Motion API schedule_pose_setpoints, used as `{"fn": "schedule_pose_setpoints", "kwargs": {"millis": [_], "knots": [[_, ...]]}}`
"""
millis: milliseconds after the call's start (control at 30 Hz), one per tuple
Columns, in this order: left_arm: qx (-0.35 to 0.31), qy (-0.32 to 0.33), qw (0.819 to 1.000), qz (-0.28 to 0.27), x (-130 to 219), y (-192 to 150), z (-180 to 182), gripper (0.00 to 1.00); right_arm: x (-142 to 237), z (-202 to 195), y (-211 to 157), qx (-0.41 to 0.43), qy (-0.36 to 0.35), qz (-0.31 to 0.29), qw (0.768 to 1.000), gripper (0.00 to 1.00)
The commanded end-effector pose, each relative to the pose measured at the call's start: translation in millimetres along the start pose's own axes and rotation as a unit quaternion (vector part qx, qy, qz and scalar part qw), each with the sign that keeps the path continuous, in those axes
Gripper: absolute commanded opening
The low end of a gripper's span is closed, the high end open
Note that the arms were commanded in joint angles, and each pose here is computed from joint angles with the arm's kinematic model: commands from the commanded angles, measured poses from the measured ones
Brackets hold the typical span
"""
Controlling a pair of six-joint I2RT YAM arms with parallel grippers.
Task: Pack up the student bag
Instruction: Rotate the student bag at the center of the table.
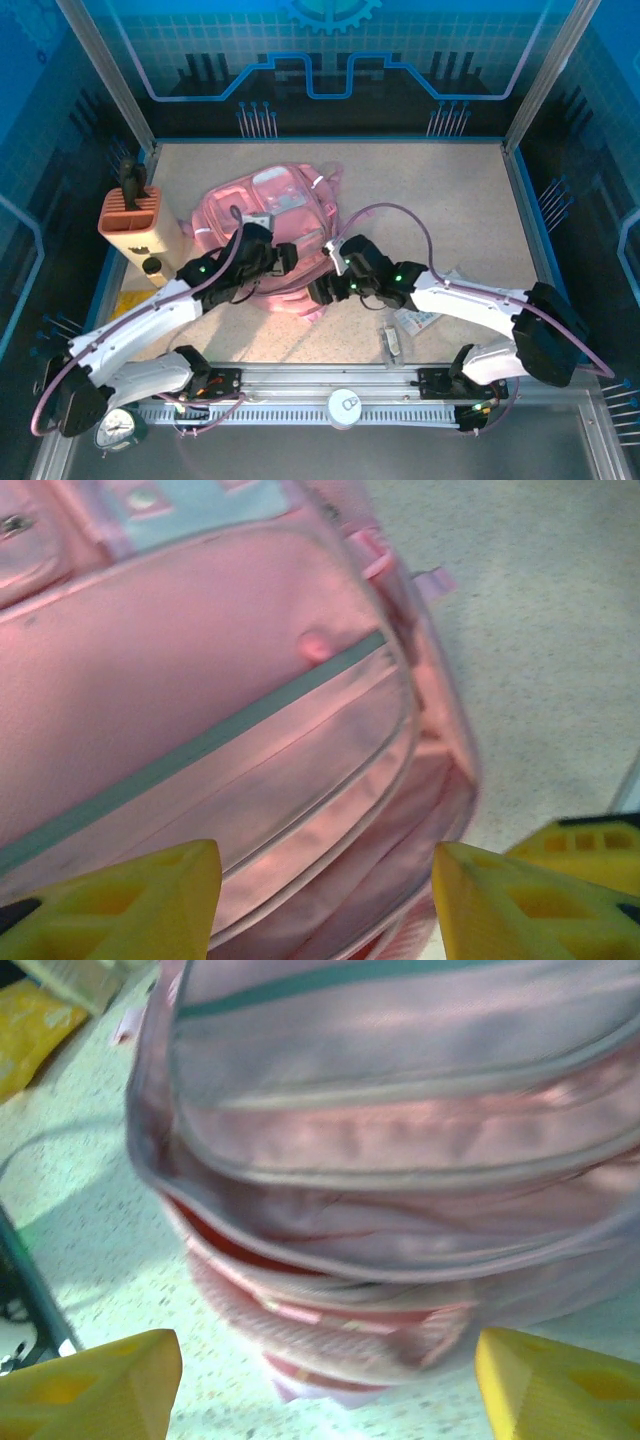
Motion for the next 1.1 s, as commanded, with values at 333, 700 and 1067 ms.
{"fn": "schedule_pose_setpoints", "kwargs": {"millis": [333,700,1067], "knots": [[0.119,0.087,0.987,0.064,-27.2,-59.1,80.9,0.6,-24.9,25.4,-15.1,-0.029,0.023,0.027,0.999,0.78],[0.139,0.04,0.983,0.114,-88.9,-82.8,29.4,0.55,1.4,-6.4,-1.6,-0.043,-0.006,0.0,0.999,0.79],[0.101,-0.072,0.985,0.121,-134.1,-46.9,-95.7,0.53,60.2,-67.0,4.3,-0.077,-0.065,-0.054,0.993,0.83]]}}
Point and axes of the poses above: each hand's point on the last joint's axis, 136 mm out from that joint toward the fingers, its own x axis back along the fingers, its own z axis along the line the jaws close on, y = z × x, the point moved 4 cm from there along x, back along the fingers, and after that the axes turned 12 degrees about x, right-handed, at the moved point
